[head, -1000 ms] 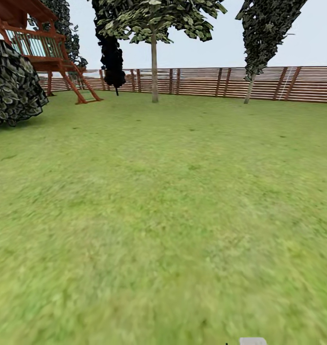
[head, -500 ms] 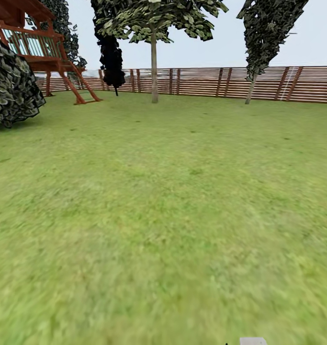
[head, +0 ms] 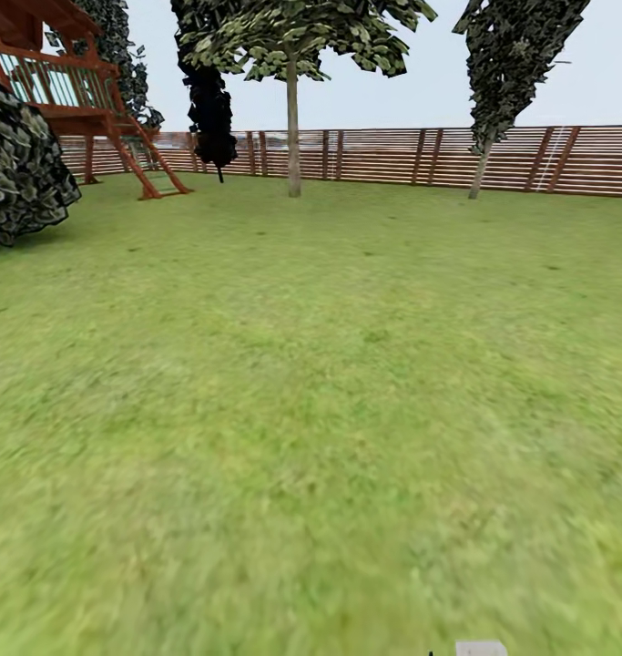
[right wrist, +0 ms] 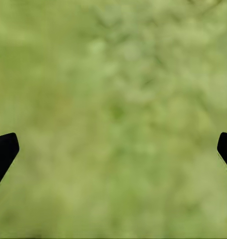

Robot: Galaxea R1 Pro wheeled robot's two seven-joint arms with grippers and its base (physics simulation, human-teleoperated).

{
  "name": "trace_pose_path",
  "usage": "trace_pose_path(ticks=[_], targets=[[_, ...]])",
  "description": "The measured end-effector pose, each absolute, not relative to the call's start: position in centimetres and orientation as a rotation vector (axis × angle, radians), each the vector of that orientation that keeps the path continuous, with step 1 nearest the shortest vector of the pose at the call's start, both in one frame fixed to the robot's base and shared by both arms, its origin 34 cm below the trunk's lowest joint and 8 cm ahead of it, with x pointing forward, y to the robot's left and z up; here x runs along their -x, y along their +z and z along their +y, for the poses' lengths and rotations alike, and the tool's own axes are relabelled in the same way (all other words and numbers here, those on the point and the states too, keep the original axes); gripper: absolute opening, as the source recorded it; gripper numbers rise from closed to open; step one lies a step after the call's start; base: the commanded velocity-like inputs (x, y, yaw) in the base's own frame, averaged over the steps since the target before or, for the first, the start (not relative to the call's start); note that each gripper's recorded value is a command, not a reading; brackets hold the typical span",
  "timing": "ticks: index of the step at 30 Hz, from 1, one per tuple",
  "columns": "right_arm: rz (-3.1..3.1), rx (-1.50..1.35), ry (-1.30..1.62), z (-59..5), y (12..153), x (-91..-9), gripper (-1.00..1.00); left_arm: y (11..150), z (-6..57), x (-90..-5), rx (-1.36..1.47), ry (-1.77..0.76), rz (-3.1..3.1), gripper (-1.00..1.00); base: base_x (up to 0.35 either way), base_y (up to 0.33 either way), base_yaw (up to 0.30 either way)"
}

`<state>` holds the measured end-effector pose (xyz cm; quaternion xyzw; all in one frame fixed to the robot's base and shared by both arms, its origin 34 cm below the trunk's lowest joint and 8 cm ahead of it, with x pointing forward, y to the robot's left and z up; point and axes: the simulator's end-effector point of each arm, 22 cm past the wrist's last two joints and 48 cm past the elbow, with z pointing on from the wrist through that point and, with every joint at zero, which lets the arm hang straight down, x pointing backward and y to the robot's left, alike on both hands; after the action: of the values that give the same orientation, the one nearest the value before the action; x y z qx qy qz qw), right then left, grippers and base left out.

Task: In the garden, pick up the pesticide atomizer on the floor and spray pesticide onto both trees until each tree trunk is fully covered.

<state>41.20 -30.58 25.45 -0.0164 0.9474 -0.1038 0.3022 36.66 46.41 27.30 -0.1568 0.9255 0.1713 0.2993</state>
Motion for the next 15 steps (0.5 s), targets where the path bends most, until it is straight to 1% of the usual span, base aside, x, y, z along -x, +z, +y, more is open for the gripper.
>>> trace_pose_path(ticks=[15], targets=[[2.512,0.043,-0.275,-30.58,25.45,-41.2,1.0,27.31,46.4,-36.68,0.415,0.455,2.457,-1.0,0.338,0.0,0.0]])
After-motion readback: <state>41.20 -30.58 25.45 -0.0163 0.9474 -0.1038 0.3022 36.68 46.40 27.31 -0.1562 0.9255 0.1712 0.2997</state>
